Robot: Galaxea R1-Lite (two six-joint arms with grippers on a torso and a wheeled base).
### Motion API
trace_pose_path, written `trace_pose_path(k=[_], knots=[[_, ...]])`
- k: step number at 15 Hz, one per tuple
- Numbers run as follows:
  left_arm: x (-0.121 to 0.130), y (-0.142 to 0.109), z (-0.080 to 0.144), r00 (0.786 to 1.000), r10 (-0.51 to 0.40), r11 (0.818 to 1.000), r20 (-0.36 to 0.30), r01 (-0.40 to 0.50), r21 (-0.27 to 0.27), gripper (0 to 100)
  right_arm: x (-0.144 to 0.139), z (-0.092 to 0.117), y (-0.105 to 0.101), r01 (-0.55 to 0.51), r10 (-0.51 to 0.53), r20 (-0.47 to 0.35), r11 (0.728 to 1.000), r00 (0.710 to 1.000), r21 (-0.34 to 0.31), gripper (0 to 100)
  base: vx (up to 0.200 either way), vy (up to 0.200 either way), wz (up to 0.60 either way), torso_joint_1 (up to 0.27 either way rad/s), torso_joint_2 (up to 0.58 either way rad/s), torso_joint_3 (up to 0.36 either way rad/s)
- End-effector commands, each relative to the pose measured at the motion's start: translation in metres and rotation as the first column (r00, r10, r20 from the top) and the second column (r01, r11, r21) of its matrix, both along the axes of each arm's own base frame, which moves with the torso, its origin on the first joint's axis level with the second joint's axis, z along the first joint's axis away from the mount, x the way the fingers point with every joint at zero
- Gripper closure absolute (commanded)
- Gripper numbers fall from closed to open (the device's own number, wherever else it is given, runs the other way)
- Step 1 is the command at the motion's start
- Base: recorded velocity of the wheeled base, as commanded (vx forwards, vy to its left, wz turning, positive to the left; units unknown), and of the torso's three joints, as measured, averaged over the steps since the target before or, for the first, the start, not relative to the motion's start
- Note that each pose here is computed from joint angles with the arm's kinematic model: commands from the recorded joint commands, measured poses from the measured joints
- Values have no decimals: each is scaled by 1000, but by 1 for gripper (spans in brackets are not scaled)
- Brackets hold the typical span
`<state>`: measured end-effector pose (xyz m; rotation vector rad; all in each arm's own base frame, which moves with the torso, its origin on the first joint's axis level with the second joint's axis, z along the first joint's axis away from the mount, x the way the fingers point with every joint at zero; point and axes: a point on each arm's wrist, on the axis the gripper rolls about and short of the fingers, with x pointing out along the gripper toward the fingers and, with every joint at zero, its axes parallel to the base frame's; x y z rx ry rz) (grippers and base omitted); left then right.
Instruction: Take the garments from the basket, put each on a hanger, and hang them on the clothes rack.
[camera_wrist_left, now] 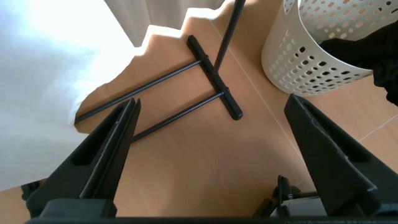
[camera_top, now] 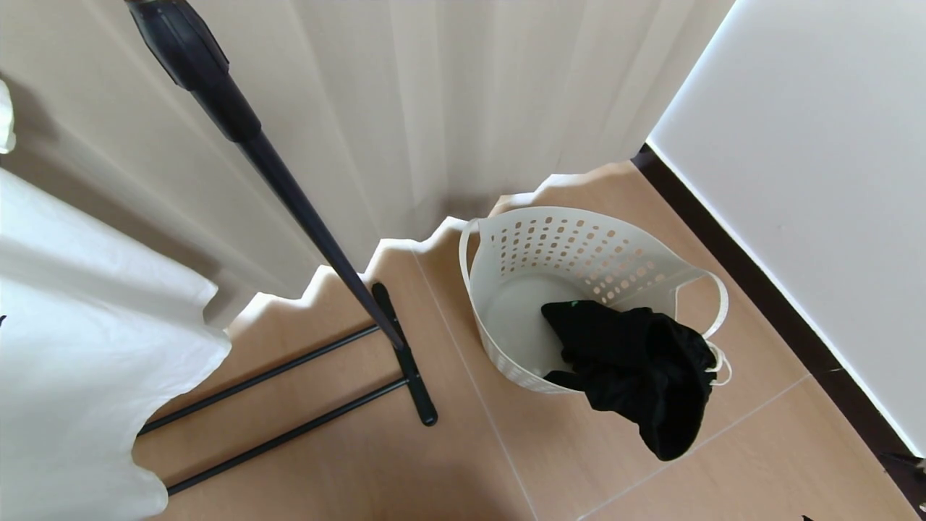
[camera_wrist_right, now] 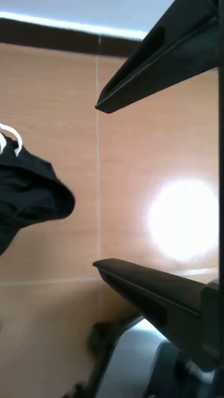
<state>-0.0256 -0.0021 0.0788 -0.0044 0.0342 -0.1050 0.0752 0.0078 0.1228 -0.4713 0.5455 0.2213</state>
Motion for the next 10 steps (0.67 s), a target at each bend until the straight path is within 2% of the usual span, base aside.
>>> trace_pose_path(k=[1,2,4,7,8,9,10], knots=[[0,0,0,1000,-1,1000,-1,1,0,0,56,3,6,-100,75,-160,983,984,-155,0,0,0,0,0,0,0],[0,0,0,1000,1,1000,0,-1,0,0,86,8,10,-156,118,-178,964,977,-217,0,0,0,0,0,0,0],[0,0,0,1000,-1,1000,0,1,0,0,125,10,21,-203,164,-154,937,974,-283,0,0,0,0,0,0,0],[0,0,0,1000,1,1000,-1,-1,0,0,172,4,40,-137,116,-79,917,990,-374,0,0,0,0,0,0,0],[0,0,0,1000,1,1000,-1,-1,0,0,172,4,40,-137,116,-79,917,990,-374,0,0,0,0,0,0,0],[0,0,0,1000,1,1000,-1,-1,0,0,190,-4,49,-100,81,-63,898,995,-429,0,0,0,0,0,0,0],[0,0,0,1000,-1,1000,-1,1,-2,0,200,-7,51,-79,68,-42,896,997,-437,0,0,0,0,0,0,0]])
